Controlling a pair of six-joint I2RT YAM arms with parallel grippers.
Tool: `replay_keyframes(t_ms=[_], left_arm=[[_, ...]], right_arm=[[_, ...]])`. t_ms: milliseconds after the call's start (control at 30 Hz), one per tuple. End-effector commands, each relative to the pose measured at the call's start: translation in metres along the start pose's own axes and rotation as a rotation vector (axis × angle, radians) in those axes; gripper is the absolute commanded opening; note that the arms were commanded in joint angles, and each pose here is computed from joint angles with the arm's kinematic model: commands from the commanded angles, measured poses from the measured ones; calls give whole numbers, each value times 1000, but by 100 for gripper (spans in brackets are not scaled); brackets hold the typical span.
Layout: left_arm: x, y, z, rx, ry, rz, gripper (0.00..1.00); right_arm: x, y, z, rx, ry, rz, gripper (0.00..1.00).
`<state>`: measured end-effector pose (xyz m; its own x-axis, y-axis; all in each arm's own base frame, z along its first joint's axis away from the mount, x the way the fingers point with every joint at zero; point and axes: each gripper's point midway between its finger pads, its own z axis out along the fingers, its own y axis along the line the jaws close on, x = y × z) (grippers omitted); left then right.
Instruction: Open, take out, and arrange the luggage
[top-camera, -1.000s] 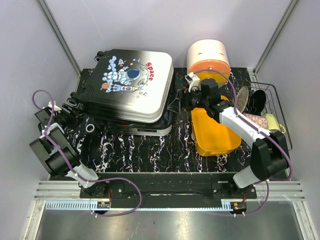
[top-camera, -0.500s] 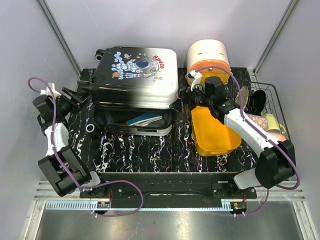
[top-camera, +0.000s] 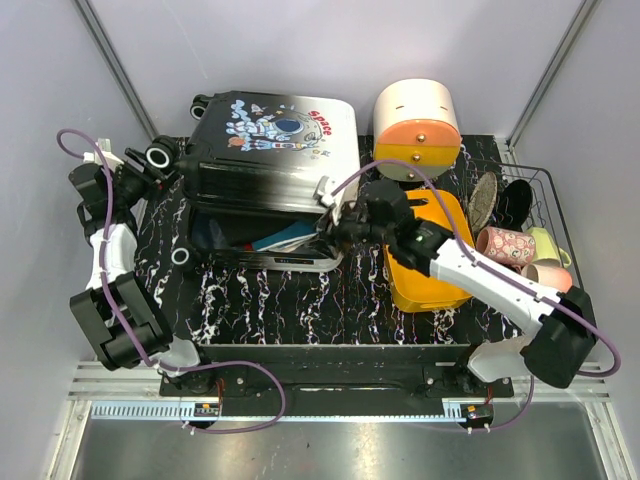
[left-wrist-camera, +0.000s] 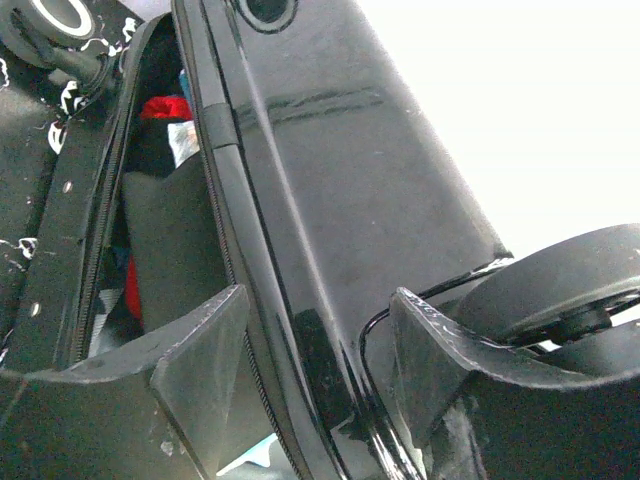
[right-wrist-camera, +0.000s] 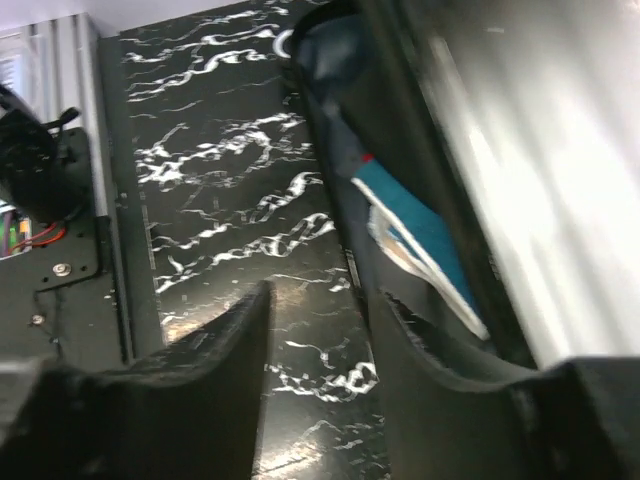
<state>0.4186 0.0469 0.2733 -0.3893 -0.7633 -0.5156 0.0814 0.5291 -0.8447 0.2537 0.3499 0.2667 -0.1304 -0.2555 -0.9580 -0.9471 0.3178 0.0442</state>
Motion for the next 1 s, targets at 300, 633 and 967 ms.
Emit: replay_keyframes(t_ms=[300,633,967], left_arm=[[-44,-81,11,162,-76,90,64],[-32,-65,3,78,-12,174,72],[6,-24,-47,-79,113,507,84]], right_arm=[[-17,-43,70,398,-24,-458,29],[-149,-126,54,843,-283,-629,11],[-221,-227,21,1033,-374,-631,24]])
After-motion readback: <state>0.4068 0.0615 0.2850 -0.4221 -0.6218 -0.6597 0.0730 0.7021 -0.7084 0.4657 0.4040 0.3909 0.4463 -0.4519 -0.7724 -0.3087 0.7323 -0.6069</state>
